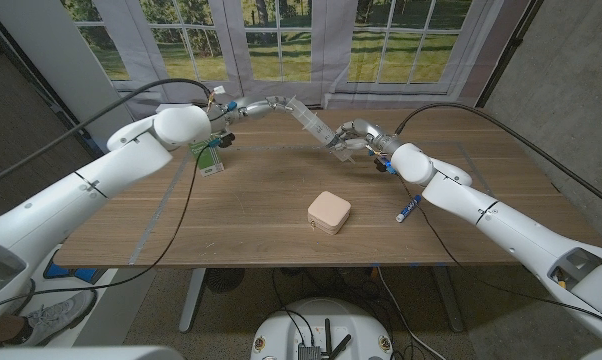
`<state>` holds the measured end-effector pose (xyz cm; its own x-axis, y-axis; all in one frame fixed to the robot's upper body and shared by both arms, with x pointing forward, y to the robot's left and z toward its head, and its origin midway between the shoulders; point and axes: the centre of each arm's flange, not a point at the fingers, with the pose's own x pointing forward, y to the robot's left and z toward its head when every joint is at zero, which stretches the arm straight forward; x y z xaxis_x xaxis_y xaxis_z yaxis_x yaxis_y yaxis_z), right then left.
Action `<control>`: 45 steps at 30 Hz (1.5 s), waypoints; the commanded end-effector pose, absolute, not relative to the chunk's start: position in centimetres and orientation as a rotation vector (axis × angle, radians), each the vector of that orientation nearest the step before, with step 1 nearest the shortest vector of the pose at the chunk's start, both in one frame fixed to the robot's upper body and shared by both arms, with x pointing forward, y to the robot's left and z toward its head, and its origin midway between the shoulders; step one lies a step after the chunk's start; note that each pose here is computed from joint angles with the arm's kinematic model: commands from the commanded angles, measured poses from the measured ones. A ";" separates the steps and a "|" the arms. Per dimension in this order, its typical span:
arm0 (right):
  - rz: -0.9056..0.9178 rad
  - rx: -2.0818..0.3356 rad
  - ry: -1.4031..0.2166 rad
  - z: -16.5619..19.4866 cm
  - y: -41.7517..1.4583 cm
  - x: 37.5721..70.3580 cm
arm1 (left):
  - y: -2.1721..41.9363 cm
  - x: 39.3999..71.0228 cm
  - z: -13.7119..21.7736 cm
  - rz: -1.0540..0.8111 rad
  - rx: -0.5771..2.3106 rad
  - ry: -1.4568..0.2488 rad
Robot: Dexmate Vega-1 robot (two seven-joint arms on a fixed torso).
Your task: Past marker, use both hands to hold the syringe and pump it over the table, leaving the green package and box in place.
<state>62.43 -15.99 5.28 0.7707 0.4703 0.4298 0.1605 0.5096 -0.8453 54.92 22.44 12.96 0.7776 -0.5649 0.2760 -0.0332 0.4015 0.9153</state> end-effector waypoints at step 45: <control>0.204 -1.034 -0.738 5.5 -15.0 61.5 | 21.0 55.1 11.5 -0.425 1.121 -0.621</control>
<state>61.75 -15.20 5.55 0.7481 0.4841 0.4539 0.1753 0.5155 -0.8388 54.89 21.30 11.74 0.7673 -0.5908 0.2493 -0.0017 0.3870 0.9221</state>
